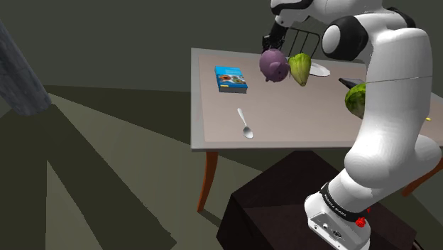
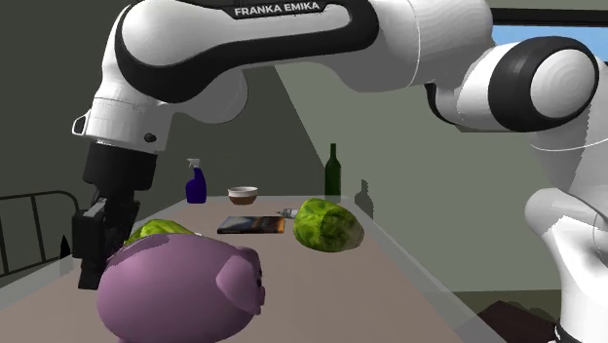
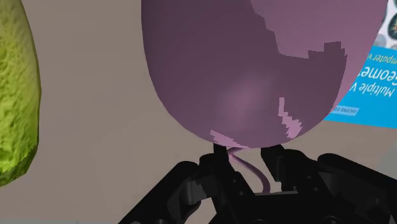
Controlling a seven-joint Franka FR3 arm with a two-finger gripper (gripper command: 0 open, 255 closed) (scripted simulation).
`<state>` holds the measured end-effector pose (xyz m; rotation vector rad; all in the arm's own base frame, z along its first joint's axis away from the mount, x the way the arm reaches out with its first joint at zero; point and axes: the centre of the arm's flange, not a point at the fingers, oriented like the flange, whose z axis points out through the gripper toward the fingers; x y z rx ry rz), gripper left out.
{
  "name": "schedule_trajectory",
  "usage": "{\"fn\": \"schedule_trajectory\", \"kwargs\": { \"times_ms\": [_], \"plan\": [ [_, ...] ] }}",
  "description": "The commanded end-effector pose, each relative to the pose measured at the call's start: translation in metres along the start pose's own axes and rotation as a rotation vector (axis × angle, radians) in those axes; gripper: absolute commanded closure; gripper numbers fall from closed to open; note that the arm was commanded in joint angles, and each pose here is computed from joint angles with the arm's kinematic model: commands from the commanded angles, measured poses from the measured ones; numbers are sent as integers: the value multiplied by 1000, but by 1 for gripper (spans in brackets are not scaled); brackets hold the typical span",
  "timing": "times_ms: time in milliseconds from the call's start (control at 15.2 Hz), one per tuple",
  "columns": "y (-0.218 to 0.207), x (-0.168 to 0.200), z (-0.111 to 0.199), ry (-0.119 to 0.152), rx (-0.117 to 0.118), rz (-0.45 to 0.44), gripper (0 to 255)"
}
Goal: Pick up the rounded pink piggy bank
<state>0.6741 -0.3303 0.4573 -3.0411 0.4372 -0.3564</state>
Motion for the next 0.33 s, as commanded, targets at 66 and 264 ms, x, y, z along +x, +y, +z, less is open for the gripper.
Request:
{"fn": "schedule_trajectory", "kwargs": {
  "times_ms": [66,264],
  "plan": [
    [-1,3,-17,3,0,0,255],
    [-1,4,-23,3,0,0,255]
  ]
}}
